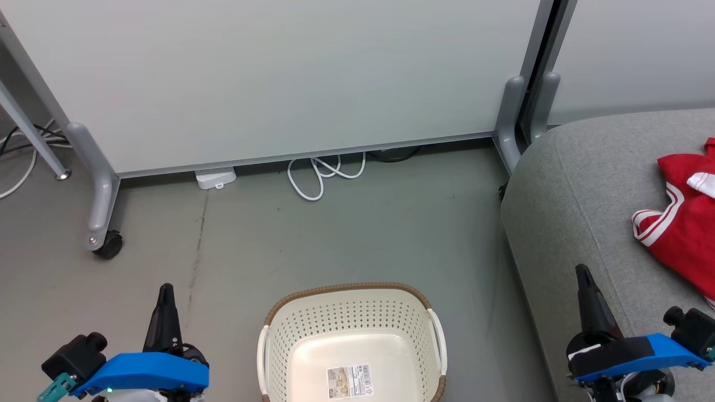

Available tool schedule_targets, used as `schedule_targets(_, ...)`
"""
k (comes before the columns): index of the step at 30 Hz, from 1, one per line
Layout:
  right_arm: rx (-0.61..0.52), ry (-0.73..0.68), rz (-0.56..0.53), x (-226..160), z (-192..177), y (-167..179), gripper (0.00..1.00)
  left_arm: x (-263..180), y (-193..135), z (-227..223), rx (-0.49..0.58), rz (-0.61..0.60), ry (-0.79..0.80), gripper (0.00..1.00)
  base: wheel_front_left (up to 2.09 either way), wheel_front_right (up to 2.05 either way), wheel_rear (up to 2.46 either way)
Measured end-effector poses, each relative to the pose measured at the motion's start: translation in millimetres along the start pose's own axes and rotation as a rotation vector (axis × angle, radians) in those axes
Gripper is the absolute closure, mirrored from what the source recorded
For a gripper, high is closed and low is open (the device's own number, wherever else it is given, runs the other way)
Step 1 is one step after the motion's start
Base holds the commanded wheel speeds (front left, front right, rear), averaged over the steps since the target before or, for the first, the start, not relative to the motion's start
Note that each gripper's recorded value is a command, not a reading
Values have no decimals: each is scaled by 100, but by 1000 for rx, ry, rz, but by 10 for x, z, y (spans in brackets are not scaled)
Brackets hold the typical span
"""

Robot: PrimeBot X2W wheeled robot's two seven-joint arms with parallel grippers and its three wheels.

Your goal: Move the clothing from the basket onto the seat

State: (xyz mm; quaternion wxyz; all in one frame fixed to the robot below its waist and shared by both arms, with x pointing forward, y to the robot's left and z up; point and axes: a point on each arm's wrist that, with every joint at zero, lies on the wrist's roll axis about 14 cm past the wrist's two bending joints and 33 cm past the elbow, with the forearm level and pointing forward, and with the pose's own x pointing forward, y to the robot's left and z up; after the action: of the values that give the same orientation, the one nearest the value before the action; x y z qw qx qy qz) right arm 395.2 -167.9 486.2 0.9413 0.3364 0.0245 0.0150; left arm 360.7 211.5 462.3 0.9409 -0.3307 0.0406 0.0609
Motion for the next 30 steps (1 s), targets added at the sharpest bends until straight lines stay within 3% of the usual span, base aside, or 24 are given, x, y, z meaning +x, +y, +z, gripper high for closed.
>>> schedule_targets(30, 368, -3, -42, -37, 86, -109, 100, 86, -85, 83, -375, -14, 7, 100, 0, 0, 0)
